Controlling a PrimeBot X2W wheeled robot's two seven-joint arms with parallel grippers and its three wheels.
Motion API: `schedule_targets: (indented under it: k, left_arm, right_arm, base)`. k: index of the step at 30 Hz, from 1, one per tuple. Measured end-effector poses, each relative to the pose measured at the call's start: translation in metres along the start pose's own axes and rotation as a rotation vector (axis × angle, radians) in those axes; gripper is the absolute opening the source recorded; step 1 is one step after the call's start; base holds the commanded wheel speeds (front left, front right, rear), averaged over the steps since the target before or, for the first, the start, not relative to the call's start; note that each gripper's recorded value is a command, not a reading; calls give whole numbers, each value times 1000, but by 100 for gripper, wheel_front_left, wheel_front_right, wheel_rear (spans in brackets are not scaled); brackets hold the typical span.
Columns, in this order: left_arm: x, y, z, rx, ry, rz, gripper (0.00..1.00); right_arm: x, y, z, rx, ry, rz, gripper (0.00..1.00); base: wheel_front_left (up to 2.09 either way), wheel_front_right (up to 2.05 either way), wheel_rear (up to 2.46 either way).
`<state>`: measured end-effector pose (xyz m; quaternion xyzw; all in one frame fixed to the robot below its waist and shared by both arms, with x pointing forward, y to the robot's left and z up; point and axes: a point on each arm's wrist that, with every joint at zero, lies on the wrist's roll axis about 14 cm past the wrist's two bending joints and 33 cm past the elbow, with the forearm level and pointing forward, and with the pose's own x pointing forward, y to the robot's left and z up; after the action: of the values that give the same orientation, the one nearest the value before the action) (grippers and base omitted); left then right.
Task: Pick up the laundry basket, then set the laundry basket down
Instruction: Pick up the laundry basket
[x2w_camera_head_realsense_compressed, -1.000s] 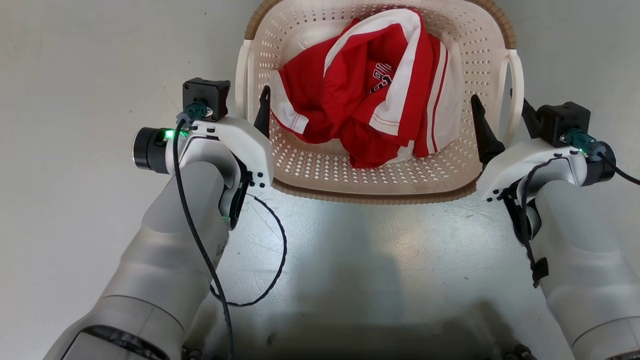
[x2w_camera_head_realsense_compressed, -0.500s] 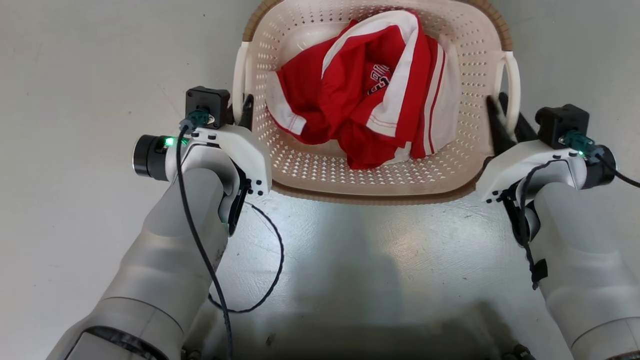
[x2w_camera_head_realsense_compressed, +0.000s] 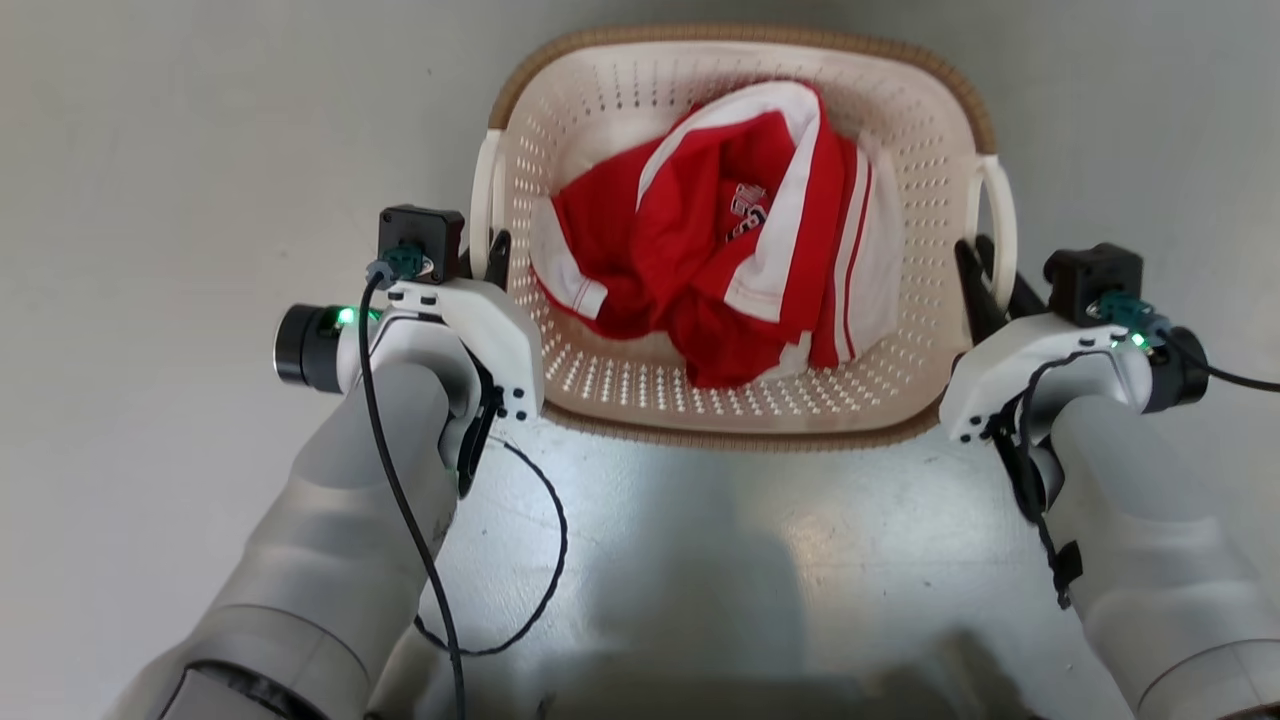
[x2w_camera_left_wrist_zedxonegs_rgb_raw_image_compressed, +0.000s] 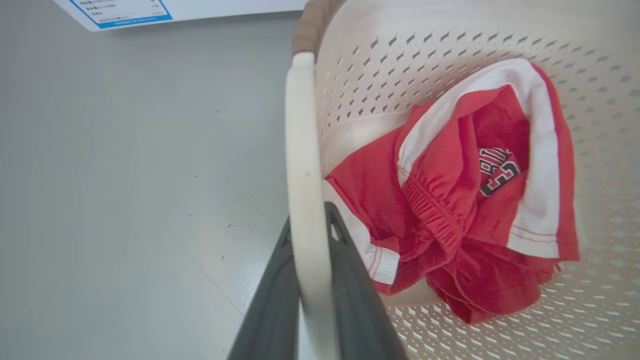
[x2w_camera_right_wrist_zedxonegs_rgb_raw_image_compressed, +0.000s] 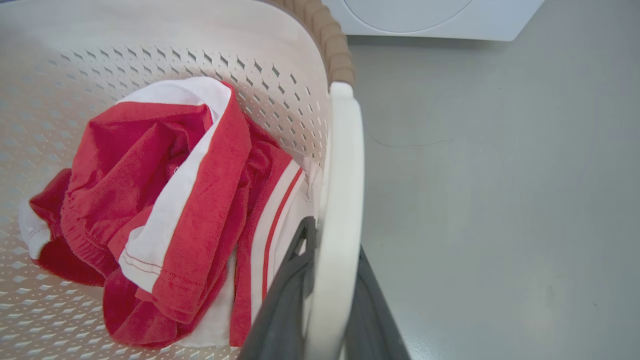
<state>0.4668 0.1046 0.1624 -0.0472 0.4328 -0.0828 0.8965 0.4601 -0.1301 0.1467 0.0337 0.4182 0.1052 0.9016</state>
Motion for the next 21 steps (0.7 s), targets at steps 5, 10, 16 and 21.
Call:
schedule_targets:
  k: [5, 10, 16, 21]
  left_arm:
    - [-17, -3, 0, -13, 12, -2, 0]
    - [-38, -4, -2, -15, 31, 3, 0]
    - [-65, -8, 8, -28, 7, 2, 0]
    - [-92, -13, 7, -28, 14, -7, 0]
  right_arm:
    - [-12, 9, 4, -15, 18, 23, 0]
    - [-26, 18, 17, -34, 30, 46, 0]
    - [-48, 25, 44, -65, 5, 64, 0]
    - [-75, 35, 49, -65, 14, 78, 0]
  base:
    - [0, 0, 0]
    - [0, 0, 0]
    - [0, 0, 0]
    - [0, 0, 0]
